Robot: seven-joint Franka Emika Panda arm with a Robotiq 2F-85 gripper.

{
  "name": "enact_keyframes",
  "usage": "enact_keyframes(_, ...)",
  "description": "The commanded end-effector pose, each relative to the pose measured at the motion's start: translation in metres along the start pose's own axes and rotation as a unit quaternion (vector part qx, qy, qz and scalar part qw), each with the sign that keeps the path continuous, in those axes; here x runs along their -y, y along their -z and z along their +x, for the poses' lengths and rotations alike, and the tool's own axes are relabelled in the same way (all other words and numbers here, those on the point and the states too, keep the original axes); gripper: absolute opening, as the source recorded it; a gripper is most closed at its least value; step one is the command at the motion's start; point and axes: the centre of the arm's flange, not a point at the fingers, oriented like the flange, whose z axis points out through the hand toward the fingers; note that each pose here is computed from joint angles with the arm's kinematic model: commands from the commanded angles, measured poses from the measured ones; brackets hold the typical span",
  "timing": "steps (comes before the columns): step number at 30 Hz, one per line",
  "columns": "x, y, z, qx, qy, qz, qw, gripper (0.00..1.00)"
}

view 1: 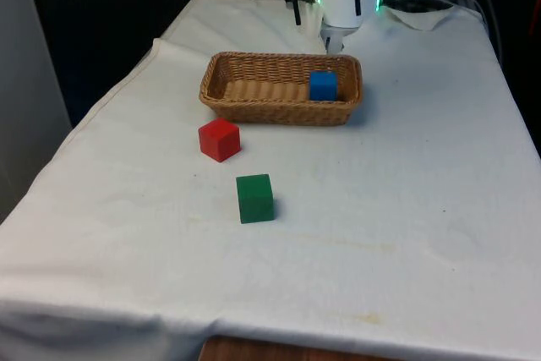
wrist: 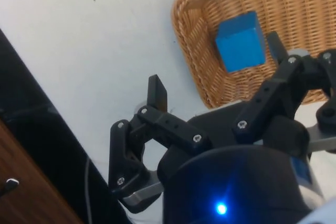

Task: Pick up exactly two blocks and place them into the basket.

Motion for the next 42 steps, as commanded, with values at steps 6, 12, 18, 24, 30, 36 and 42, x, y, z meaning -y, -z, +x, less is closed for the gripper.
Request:
enact_keyframes(6,0.000,0.010,0.024,-0.001,0.008,0.008,0.99993,1.00)
enact_keyframes(12,0.000,0.016,0.042,-0.003,0.014,0.008,0.99986,1.00)
enact_keyframes(18,0.000,0.018,0.060,-0.005,0.020,0.006,0.99976,1.00)
enact_keyframes(24,-0.001,0.018,0.080,-0.007,0.026,0.003,0.99963,1.00)
enact_keyframes(30,-0.002,0.016,0.100,-0.007,0.031,-0.001,0.99949,1.00)
enact_keyframes(36,-0.004,0.010,0.122,-0.007,0.038,-0.008,0.99921,1.00)
enact_keyframes(42,-0.006,-0.001,0.138,-0.007,0.051,-0.013,0.99858,1.00)
